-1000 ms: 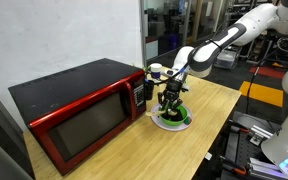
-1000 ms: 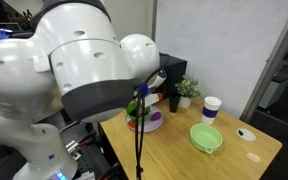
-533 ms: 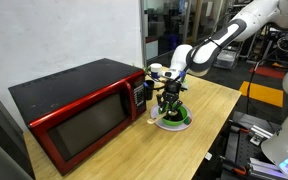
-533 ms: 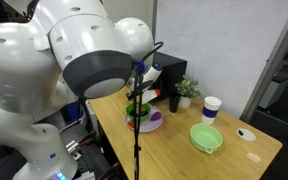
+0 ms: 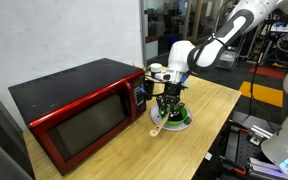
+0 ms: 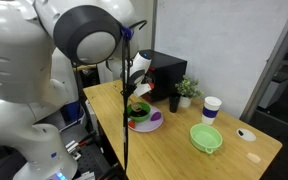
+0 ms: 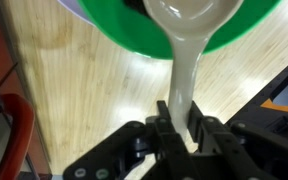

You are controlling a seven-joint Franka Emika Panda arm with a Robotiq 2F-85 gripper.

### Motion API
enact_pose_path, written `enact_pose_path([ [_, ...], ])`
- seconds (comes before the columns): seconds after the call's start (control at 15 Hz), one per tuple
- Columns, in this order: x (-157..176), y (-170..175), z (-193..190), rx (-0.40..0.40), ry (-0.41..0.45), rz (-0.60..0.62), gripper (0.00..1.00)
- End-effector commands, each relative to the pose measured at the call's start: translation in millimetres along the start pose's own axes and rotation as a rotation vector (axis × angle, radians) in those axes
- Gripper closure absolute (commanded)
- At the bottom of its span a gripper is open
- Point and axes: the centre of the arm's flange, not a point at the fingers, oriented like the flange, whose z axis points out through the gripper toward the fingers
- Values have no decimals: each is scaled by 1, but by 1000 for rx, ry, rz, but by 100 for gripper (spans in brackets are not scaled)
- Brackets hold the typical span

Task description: Use the ladle to scoop some of the contents in the light green bowl into the green pot on the right

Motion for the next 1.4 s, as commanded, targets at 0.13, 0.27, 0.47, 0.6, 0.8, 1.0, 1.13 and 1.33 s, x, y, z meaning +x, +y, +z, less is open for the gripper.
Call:
enact_pose_path([
  [0.13,32,-17,-8,18,-151,-7,94],
  [0.27,42,-23,-7,1,-199,16,94],
  [0.47,55,-34,-4,-43,-274,106,94],
  [0.6,62,-42,1,-68,-328,178,94],
  [0.8,62,-52,7,-84,-397,280,94],
  [1.0,54,-57,10,-99,-447,381,94],
  [1.13,49,-59,11,-111,-469,430,94],
  [1.33,39,-57,6,-129,-464,487,94],
])
